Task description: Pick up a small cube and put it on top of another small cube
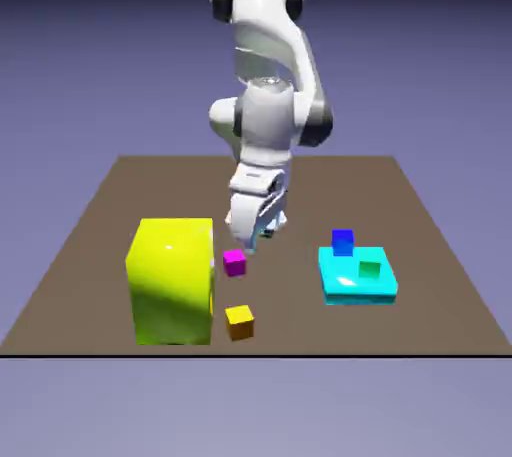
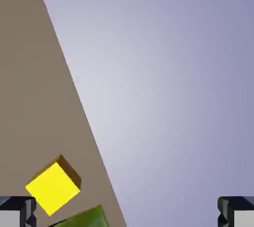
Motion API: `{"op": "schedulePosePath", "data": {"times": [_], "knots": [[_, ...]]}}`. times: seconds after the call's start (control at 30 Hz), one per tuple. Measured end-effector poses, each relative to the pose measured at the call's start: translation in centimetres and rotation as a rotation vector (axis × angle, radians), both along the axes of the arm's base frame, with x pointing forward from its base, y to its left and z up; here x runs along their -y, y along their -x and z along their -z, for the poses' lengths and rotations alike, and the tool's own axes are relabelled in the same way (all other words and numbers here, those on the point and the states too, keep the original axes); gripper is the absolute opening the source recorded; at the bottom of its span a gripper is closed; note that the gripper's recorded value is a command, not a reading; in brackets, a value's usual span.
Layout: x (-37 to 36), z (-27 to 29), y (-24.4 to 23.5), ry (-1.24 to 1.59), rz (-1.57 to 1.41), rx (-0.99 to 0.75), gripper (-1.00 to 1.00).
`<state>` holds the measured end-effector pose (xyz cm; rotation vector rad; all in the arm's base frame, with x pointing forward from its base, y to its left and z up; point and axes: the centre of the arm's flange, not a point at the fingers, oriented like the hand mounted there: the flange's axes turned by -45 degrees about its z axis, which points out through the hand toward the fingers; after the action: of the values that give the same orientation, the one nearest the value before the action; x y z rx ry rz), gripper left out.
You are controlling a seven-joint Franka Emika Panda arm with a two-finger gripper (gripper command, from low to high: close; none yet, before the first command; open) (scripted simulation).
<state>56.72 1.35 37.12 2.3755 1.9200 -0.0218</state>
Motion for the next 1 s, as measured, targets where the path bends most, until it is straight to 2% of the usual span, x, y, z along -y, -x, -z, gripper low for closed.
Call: {"op": "schedulePosePath", "data": {"times": [0.5, 1.0], "knots": [[0.1, 8.3, -5.6, -0.009, -0.642, -0.463, 0.0], [0.4, 17.6, -7.7, -0.282, -1.216, -0.905, 0.0]]}}
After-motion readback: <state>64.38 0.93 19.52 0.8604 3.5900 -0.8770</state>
